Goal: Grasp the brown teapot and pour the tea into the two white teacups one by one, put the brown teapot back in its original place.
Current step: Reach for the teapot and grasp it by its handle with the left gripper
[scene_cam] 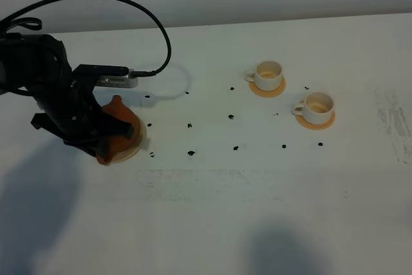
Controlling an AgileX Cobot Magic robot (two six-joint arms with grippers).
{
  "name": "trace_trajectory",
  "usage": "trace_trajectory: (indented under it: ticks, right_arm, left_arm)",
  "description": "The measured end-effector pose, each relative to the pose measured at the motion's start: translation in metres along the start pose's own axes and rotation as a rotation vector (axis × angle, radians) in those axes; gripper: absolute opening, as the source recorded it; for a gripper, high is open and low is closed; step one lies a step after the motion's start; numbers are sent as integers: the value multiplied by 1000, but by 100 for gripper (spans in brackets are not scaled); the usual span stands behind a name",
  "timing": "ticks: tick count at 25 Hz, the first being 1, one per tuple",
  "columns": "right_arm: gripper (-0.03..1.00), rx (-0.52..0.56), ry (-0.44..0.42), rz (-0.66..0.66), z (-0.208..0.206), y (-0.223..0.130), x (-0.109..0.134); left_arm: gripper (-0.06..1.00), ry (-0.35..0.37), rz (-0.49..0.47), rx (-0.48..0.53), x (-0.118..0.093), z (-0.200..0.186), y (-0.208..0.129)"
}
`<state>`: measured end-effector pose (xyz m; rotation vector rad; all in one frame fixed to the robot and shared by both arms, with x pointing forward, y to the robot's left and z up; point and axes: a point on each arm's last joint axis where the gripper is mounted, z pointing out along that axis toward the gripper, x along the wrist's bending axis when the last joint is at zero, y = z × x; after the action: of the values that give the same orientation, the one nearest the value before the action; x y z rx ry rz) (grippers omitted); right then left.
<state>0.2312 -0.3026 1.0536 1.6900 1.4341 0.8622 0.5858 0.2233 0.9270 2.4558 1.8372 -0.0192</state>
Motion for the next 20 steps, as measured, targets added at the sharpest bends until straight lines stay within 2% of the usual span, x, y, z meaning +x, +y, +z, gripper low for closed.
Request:
trace_trajectory:
  ticks: [20]
  right_arm:
    - [23, 0, 0, 0, 0, 0, 0]
  left_arm:
    - [9, 42, 276, -74, -5, -33, 15]
